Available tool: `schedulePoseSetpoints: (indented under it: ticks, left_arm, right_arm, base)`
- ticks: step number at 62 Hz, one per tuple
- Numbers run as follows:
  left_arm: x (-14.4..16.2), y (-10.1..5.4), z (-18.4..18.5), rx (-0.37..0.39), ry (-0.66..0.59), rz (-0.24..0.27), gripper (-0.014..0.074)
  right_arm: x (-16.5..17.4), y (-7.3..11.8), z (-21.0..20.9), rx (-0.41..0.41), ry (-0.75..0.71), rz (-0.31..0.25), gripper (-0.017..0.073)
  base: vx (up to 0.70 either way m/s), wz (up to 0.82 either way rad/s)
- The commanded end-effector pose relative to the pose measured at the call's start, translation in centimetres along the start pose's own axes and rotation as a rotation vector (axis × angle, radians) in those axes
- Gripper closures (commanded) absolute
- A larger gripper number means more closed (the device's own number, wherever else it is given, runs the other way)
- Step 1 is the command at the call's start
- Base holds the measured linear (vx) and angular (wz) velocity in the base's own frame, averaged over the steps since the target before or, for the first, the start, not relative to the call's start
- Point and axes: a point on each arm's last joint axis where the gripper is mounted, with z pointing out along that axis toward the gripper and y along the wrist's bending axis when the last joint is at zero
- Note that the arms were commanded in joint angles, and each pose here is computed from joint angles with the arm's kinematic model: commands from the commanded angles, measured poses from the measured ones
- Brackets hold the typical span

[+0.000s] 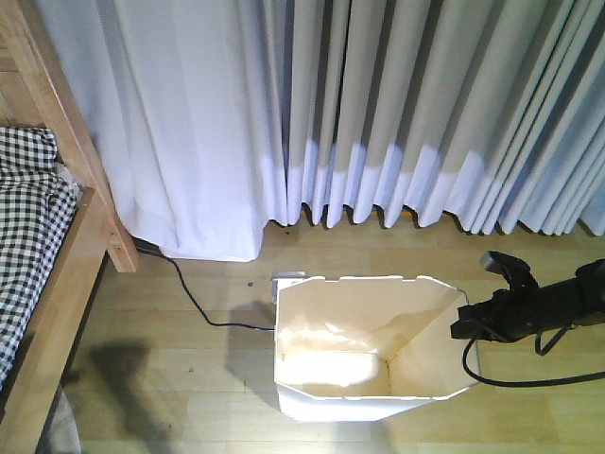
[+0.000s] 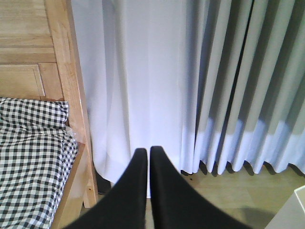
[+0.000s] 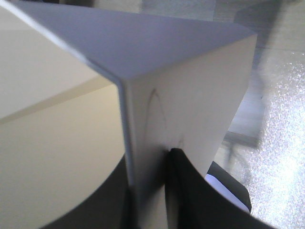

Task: Move trash bin to bedside with robot
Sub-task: 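Carry the held bin with the right gripper to the floor beside the bed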

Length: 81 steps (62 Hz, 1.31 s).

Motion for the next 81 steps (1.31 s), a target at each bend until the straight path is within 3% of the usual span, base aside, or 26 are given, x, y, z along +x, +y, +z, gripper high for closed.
schedulePoseSetpoints:
  ticks: [1,81]
  left_arm:
    - [-0.07,-0.03,0.06,0.008,-0.063,-0.006,0.0599]
    - [-0.07,-0.03,0.06,0.008,-0.063,-0.006,0.0599]
  right_arm:
    - [-2.13,2.75,-2.24,-0.207,-0.104,-0.027,0.0564]
    - [-2.12,2.71,-2.23,-0.202,-0.103,-0.027,0.0564]
  base:
    - [0.08,0.05]
    - [0.02,0.01]
